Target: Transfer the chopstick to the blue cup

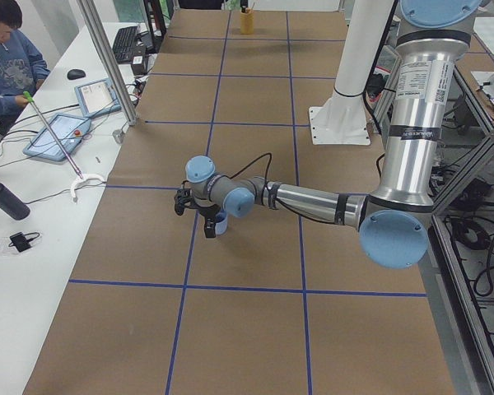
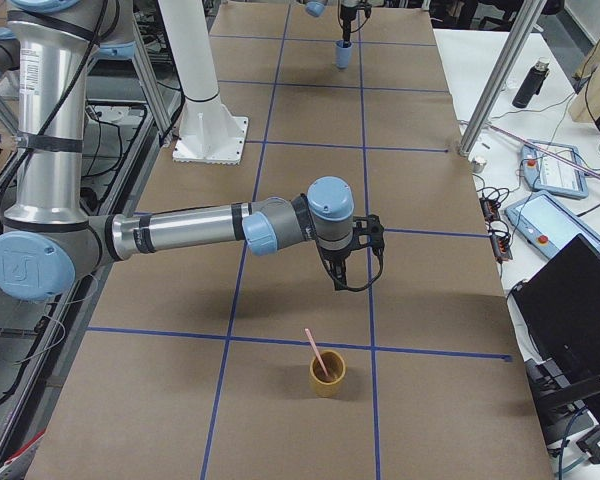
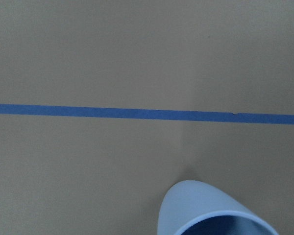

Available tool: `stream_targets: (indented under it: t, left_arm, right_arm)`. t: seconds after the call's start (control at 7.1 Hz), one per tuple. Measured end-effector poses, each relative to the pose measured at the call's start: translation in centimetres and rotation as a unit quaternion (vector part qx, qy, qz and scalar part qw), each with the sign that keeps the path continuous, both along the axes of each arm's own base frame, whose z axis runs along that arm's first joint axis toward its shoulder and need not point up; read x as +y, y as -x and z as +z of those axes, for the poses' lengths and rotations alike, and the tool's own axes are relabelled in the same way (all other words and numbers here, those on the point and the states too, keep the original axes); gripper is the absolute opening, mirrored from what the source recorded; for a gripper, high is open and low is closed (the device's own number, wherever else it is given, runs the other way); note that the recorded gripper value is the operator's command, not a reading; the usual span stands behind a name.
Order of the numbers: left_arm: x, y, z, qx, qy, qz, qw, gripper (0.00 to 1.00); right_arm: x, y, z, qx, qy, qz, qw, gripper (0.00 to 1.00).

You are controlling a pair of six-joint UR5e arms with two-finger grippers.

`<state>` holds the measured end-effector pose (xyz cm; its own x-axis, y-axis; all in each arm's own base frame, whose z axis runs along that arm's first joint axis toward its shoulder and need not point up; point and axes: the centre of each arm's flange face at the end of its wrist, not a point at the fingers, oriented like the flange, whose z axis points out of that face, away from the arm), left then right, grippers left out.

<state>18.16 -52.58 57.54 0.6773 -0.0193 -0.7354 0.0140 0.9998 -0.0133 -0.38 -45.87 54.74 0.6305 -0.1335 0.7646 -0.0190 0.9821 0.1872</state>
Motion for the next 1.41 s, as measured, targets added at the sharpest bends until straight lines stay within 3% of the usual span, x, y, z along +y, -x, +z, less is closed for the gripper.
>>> stream_targets:
  t: [0.14, 0.56, 0.85, 1.13, 1.41]
  left_arm:
    - [0.1, -0.4, 0.2, 0.002, -0.001, 0.001, 1.0, 0.0]
    - [-0.1, -1.0, -1.1, 0.017, 0.0, 0.003, 0.9998, 0.0]
    - [-0.6, -1.9, -5.6, 0.058, 0.015, 0.011, 0.9981, 0.0]
    - [-3.5, -6.0, -18.3, 0.083, 0.068, -0.034, 0.9936, 0.0]
    - [-1.0, -18.7, -31.4, 0.073, 0.101, -0.063, 0.9902, 0.0]
  right_arm:
    - [0.0, 0.2, -0.1, 0.0, 0.002, 0.001, 1.0, 1.0]
    - [-0.1, 0.3, -0.3, -0.001, 0.003, 0.001, 1.0, 1.0]
    - [-0.2, 0.3, -0.6, -0.002, 0.006, 0.007, 1.0, 1.0]
    - [-0.7, 0.3, -1.5, -0.006, 0.024, 0.032, 0.9992, 1.0]
    - [-0.8, 0.1, -1.5, -0.004, 0.025, 0.037, 0.999, 1.0]
